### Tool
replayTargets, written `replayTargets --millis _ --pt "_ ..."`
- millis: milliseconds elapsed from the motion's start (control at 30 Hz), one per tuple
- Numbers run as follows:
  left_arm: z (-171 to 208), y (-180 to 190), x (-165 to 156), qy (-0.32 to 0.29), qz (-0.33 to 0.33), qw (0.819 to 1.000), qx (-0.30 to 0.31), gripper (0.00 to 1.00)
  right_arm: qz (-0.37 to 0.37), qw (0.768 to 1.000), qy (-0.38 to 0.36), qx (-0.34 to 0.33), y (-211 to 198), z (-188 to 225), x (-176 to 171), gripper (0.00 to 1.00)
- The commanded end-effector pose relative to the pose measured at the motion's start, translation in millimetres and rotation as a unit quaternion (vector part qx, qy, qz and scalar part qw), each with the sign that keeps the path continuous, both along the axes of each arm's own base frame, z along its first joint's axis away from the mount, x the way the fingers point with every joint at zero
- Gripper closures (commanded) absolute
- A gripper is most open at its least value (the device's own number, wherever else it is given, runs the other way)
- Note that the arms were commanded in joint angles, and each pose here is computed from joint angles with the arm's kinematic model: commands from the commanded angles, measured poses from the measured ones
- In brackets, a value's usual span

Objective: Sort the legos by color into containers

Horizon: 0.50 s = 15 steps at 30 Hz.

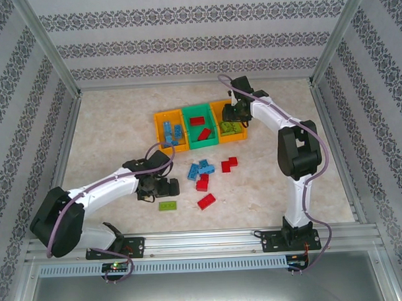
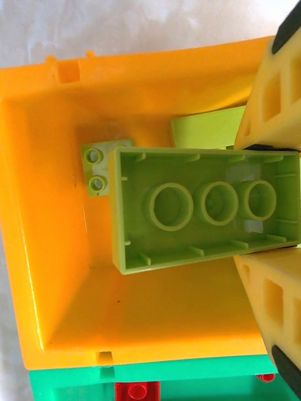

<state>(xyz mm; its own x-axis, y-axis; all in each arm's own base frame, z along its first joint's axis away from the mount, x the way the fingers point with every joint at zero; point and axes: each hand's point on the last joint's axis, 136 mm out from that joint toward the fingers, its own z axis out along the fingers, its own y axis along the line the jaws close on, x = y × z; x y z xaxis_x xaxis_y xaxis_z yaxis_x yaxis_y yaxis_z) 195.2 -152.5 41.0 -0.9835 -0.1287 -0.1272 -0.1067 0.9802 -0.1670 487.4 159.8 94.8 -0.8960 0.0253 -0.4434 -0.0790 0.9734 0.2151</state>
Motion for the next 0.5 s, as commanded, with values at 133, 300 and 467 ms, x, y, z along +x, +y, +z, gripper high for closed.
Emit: replayTargets --millis 133,300,467 --pt "-6.5 -3.4 -27.0 0.033 0.026 0.999 0.007 0.00 0.002 1.000 0.001 0.005 -0.3 3.5 -3.6 0.53" --pt "-10.1 -8.0 -31.6 0.036 0.035 0.999 0.003 0.00 0.001 1.000 -0.005 0.012 0.0 9.6 -7.0 0.45" --pt "-15.1 -12.1 -36.0 0.040 0.036 0.999 0.008 0.01 -0.004 0.999 -0.036 0.021 -1.2 29.1 -16.8 0.42"
